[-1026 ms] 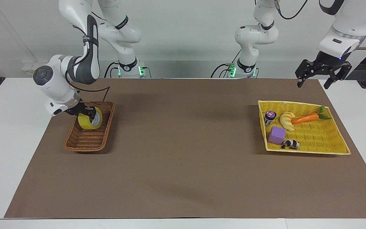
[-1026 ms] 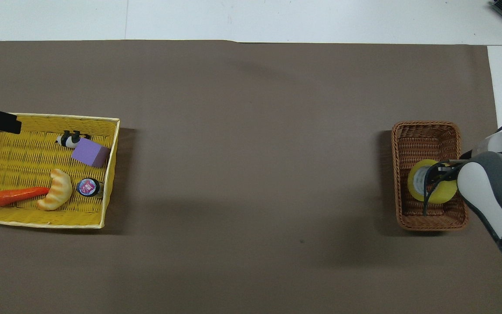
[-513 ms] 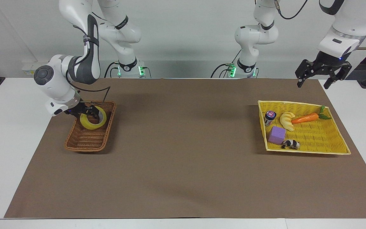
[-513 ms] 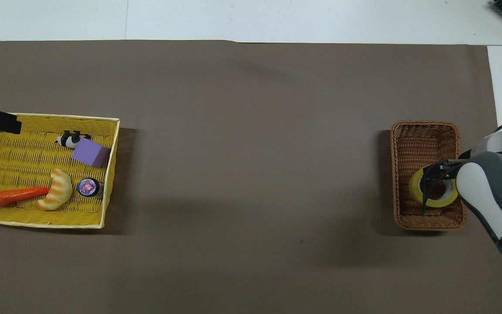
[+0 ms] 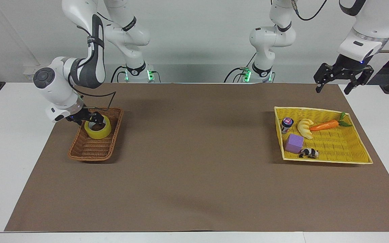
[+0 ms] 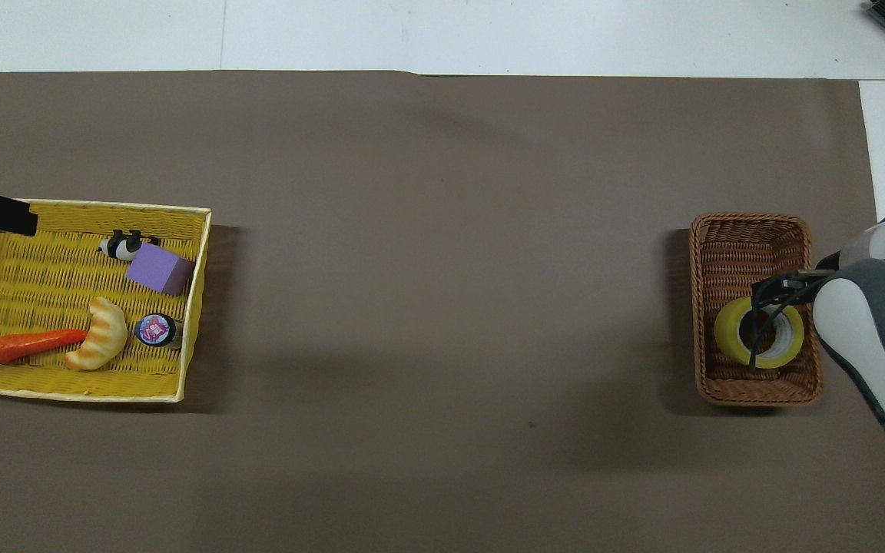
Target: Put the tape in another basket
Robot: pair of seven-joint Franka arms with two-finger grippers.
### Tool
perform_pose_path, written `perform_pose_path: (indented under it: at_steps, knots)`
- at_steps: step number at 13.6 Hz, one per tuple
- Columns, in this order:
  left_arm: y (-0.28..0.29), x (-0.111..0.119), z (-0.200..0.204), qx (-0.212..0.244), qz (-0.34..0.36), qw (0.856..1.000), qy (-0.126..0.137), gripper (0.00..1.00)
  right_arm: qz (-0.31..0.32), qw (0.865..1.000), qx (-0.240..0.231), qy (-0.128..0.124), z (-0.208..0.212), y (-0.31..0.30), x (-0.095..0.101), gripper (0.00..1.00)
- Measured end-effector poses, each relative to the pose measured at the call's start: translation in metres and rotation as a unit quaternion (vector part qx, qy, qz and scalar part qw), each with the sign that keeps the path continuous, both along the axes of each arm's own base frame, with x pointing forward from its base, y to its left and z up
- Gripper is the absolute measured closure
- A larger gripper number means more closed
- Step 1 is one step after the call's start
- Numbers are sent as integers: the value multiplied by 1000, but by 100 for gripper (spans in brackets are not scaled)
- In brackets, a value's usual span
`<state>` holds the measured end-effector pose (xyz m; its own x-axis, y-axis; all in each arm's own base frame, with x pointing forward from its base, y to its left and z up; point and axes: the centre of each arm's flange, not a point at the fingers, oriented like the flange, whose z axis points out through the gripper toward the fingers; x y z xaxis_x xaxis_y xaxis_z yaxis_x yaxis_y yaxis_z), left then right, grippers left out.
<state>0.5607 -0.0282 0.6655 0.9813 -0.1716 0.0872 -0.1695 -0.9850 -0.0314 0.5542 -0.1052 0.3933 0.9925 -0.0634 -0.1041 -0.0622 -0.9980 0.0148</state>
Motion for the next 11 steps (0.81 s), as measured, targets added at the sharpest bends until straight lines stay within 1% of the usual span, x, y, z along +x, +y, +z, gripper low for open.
perform_pose_path:
  at_steps: [4,7,8,9,11]
  knots:
    - [0,0,0,0,0,1000,0,0,7,997,-12,-76,70,10,34,0]
    - [0,0,0,0,0,1000,0,0,-5,993,-14,-120,110,52,53,0]
    - [0,0,0,0,0,1000,0,0,-5,991,-12,-130,121,68,57,0]
    - [0,0,0,0,0,1000,0,0,-1,991,-10,-134,129,81,59,0]
    - [0,0,0,0,0,1000,0,0,10,993,-7,-119,144,95,57,0]
